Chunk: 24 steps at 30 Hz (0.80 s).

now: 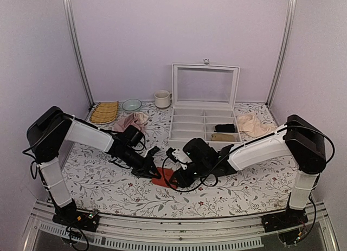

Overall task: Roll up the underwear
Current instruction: Roll the underwear at the center of the board.

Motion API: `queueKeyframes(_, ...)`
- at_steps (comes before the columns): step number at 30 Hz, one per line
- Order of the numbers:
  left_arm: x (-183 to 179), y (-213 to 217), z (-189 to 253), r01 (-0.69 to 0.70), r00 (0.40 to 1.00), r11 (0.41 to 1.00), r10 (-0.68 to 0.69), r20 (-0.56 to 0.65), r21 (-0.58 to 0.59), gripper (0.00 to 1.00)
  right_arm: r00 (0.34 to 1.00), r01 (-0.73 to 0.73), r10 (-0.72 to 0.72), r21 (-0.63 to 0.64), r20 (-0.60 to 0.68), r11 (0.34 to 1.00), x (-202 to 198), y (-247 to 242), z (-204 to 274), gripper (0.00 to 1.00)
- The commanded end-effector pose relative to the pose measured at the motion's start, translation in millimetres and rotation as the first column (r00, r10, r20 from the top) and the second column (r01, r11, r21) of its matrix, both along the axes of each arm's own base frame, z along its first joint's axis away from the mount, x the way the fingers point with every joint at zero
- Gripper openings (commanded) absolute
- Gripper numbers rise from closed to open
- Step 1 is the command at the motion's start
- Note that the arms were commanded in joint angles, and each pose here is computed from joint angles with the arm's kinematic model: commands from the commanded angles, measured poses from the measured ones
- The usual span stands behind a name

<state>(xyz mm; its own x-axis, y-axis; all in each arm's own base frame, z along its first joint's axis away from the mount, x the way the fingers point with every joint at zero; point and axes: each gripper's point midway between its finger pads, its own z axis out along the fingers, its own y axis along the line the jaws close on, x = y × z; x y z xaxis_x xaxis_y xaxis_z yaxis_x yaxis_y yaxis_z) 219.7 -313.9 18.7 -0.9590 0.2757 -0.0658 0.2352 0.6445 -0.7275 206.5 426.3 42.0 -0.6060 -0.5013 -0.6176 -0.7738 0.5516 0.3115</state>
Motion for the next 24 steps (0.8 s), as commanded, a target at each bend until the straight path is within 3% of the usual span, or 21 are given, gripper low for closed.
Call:
queueKeyframes(1, -12.5, 18.1, -34.4, 0.0, 1.0, 0.989, 0.004, -0.03, 0.146, 0.0, 0.981, 0.012, -0.017, 0.026, 0.195, 1.0, 9.6, -5.5, 53.3, 0.5)
queueKeyframes(11, -11.4, 17.0, -34.1, 0.001, 1.0, 0.99, 0.004, -0.031, 0.144, 0.0, 0.94, -0.1, 0.096, -0.005, 0.327, 0.995, -13.8, 16.5, 63.1, 0.57)
queueKeyframes(24, -11.4, 16.9, -33.8, -0.001, 0.999, 0.99, 0.006, -0.031, 0.144, 0.0, 0.911, -0.16, 0.181, -0.089, 0.369, 0.983, -20.2, 29.2, 36.9, 0.54)
